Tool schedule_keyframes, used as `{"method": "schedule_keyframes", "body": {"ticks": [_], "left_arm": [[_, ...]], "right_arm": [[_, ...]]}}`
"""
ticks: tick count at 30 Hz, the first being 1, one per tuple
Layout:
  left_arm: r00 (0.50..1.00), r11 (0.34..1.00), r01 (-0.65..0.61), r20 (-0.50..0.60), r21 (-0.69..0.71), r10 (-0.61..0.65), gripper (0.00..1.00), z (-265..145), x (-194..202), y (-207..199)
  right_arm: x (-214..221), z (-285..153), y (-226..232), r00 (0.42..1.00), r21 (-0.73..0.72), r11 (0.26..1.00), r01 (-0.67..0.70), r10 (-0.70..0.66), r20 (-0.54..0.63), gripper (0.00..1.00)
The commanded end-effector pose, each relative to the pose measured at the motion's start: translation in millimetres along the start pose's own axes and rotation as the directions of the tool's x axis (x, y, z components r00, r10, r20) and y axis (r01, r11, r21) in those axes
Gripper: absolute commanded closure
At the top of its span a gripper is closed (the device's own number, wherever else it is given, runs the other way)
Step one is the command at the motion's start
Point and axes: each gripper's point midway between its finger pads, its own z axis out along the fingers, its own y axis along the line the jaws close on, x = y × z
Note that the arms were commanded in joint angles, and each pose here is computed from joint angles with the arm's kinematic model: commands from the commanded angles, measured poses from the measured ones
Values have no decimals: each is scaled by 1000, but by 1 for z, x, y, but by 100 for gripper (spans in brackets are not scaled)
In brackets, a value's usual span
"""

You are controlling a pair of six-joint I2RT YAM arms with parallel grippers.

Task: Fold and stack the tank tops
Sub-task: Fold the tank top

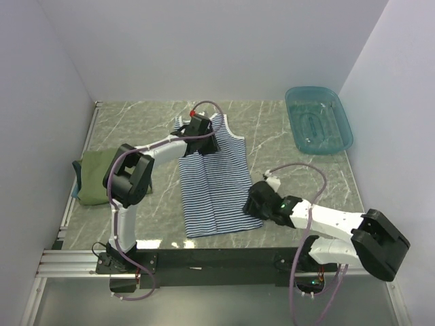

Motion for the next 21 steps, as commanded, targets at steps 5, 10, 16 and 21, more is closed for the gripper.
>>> {"method": "schedule_keyframes", "body": {"ticks": [5,10,16,21], "left_arm": [[993,1000,-8,117,15,6,65,-49,-47,-14],[990,1000,-20,142,7,19,64,-75,-63,-6],[994,995,-72,87,66,66,63,-109,-25,-11],[994,987,-110,6,117,110,64,-134,59,-18]], "right_arm": [[97,-22,55,978,-145,987,63,-90,-186,51],[107,-32,89,965,-167,973,158,-188,-182,48],[12,-31,69,999,-173,985,28,-33,-25,43],[-83,-12,38,993,-106,994,-39,50,103,42]]}}
